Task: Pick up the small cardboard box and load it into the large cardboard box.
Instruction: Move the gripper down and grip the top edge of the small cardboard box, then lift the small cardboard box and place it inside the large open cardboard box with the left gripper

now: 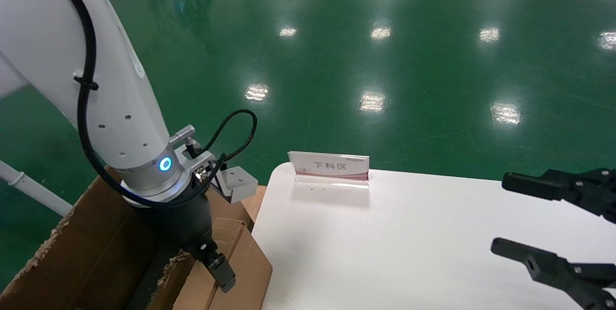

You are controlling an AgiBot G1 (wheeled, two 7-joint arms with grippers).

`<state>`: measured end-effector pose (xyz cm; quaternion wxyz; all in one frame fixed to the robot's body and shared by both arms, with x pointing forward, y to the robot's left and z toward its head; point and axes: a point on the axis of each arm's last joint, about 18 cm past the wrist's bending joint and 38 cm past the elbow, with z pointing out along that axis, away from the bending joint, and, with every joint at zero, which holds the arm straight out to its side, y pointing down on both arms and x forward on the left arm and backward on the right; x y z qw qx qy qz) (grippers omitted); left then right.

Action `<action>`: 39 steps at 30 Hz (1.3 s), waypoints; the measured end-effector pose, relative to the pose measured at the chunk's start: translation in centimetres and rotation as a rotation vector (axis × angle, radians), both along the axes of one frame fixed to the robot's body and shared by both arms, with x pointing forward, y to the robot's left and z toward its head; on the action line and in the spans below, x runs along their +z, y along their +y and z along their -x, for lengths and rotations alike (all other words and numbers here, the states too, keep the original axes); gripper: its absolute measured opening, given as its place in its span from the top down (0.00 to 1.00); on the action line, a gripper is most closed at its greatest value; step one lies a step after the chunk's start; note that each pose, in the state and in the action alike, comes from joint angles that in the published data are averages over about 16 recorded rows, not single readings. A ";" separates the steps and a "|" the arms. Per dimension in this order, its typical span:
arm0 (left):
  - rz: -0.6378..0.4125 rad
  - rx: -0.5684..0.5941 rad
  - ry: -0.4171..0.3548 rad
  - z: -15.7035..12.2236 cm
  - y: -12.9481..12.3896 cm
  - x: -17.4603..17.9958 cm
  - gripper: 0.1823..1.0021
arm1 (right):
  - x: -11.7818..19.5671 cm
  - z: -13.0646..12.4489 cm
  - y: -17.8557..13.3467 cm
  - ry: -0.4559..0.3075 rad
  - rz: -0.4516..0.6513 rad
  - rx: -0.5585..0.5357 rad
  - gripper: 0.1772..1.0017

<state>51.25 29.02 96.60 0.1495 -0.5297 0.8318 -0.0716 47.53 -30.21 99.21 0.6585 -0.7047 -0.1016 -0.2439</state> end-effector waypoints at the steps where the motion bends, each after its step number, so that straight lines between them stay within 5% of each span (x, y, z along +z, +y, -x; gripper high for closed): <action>1: 0.000 0.000 0.000 0.0 0.0 0.0 0.25 | 0.0 0.0 0.0 0.000 0.000 0.000 0.34; 12: 0.002 -0.009 -0.014 -0.1 -0.1 0.4 0.51 | 0.0 0.0 0.0 0.000 0.000 0.000 0.66; 20: 0.004 -0.048 -0.100 -0.3 0.2 2.7 0.71 | 0.0 0.0 0.0 0.000 0.000 0.000 0.87; 26: 0.000 -0.087 -0.231 -0.1 1.0 6.6 0.84 | 0.0 0.0 0.0 0.000 0.000 0.000 0.93; 39: -0.033 -0.129 -0.624 3.4 5.3 17.5 0.86 | 0.0 0.0 0.0 0.000 0.000 0.000 0.99</action>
